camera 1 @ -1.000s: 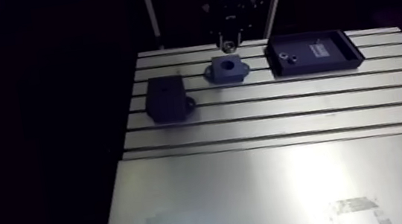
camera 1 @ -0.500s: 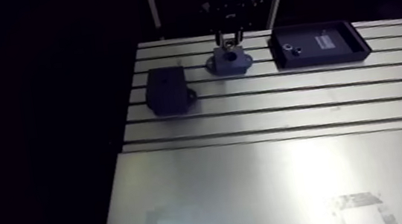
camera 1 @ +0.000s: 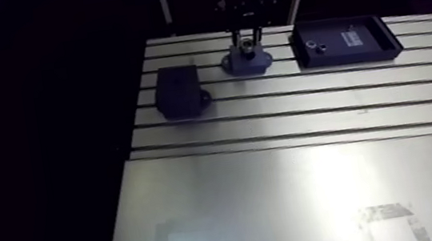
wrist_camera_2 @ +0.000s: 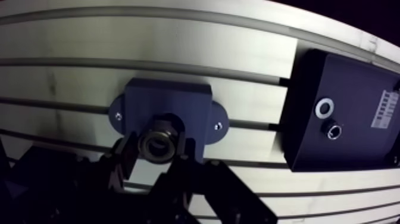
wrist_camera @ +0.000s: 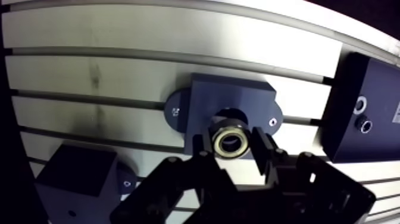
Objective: Pick up the bearing and press it into the housing until flush.
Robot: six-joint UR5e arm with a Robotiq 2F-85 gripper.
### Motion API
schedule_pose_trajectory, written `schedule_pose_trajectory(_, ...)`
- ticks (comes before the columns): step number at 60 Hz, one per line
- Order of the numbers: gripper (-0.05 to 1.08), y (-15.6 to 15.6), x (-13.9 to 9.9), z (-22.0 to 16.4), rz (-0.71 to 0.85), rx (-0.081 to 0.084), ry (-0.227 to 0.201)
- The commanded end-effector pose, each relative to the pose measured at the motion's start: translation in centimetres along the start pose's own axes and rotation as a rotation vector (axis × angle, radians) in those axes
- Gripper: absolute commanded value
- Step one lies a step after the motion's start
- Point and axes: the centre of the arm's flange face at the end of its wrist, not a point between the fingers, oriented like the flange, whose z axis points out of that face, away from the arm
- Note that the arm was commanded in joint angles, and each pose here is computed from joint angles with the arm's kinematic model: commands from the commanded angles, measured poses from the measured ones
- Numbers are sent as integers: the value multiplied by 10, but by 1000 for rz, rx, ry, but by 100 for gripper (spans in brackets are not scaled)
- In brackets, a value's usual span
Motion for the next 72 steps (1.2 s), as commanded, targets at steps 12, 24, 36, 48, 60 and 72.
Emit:
schedule_pose_trajectory(12,58,0,2,5,-1,-1,-6)
schedule_pose_trajectory(24,58,0,2,7,-3,-1,-9)
schedule_pose_trajectory(36,58,0,2,7,-4,-2,-9)
schedule_pose_trajectory(48,58,0,3,10,-4,-2,-13)
schedule_pose_trajectory(60,58,2,4,14,-1,-1,-19)
schedule_pose_trajectory(72,58,2,4,15,-3,-1,-20)
